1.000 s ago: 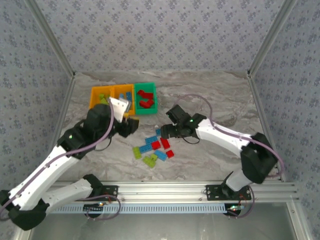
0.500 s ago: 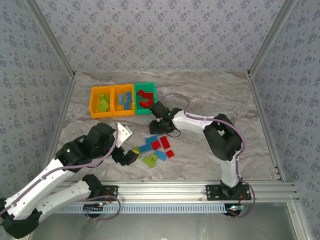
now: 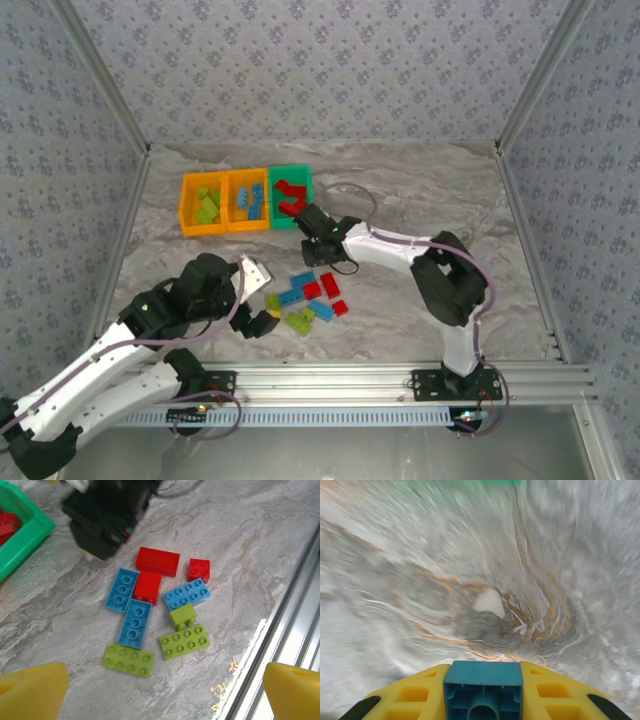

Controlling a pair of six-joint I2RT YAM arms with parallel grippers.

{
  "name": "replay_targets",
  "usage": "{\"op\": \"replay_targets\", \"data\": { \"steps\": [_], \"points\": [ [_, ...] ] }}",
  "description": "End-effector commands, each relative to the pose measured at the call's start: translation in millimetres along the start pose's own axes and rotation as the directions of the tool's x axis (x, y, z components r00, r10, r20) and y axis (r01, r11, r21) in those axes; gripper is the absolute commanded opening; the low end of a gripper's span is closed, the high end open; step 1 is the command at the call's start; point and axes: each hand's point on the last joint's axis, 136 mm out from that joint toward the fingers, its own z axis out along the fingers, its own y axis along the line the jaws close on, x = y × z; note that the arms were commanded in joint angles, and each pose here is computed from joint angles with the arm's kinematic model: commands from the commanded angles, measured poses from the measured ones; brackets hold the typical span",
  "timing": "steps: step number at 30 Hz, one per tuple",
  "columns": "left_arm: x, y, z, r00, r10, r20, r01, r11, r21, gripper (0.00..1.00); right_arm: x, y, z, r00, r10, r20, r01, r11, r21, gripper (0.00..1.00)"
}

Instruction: Sort the legos into containers by color

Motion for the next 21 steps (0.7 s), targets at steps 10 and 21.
{"op": "replay_targets", "data": {
  "steps": [10, 21],
  "points": [
    [-30.6, 46.6, -37.7, 0.955, -0.118, 0.273, 0.188, 0.951, -0.245, 0.99, -147.6, 109.2, -56.0, 0.863, -0.21, 0.46, 0.335, 0.919, -0.208, 0.28],
    [-24.5, 99.6, -68.1, 0.884, -0.288, 0.368, 0.43, 0.81, -0.399, 0.99, -201.0, 135.7, 53.9, 0.83, -0.319, 0.457, 0.423, 0.895, -0.144, 0.35]
  ]
}}
